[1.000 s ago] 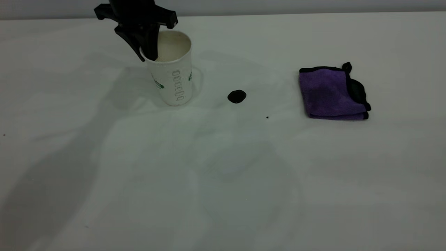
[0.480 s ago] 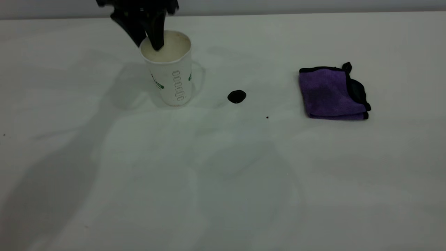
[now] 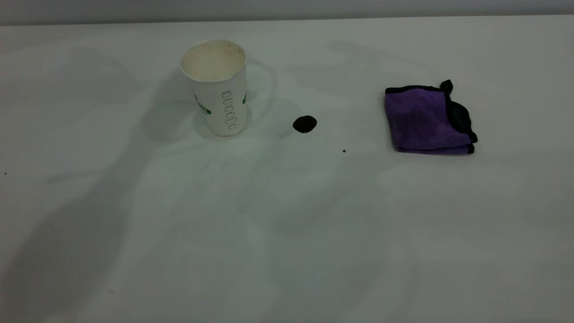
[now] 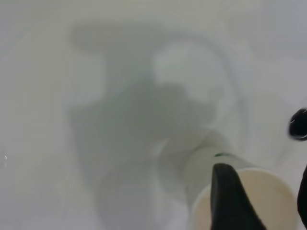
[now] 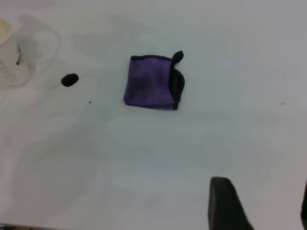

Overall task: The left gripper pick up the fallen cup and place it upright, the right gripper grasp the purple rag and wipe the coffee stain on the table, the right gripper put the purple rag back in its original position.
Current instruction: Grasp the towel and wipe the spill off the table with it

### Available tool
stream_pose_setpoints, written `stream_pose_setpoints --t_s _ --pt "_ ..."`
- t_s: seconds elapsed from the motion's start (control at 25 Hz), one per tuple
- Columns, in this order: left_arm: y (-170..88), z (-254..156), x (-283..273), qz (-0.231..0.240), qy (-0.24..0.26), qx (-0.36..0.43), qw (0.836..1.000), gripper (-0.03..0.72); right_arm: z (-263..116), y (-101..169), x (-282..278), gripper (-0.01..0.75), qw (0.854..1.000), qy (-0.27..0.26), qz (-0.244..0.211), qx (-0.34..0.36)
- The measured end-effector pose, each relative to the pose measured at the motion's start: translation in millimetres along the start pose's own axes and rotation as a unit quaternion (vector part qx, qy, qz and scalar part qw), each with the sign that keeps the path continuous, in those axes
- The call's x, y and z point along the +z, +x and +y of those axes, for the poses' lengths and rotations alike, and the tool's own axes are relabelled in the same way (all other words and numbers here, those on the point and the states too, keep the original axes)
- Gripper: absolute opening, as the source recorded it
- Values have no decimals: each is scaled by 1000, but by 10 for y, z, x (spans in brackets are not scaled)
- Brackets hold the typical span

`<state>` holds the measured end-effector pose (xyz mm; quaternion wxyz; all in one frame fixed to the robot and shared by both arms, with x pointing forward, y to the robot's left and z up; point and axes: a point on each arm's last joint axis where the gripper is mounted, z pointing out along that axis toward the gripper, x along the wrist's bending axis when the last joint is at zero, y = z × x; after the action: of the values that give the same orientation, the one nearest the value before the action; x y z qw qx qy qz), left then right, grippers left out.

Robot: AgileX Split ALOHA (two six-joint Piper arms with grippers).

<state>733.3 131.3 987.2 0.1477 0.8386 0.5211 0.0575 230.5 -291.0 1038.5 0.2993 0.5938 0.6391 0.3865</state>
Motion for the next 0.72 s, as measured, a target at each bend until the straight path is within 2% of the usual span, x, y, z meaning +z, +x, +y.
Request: stream_pose_setpoints --t_s 0.24,0.44,0.56,0.72 --pt "-360 84 -869 -2 -84 13 996 389 0 0 0 419 1000 0 0 0" --pt "-762 -28 -1852 -10 -177 50 983 389 0 0 0 419 1000 0 0 0" --pt "-834 -170 -2314 -11 -217 47 975 389 0 0 0 419 1000 0 0 0" --pt "-852 -473 -2702 -10 -228 26 973 389 0 0 0 419 1000 0 0 0"
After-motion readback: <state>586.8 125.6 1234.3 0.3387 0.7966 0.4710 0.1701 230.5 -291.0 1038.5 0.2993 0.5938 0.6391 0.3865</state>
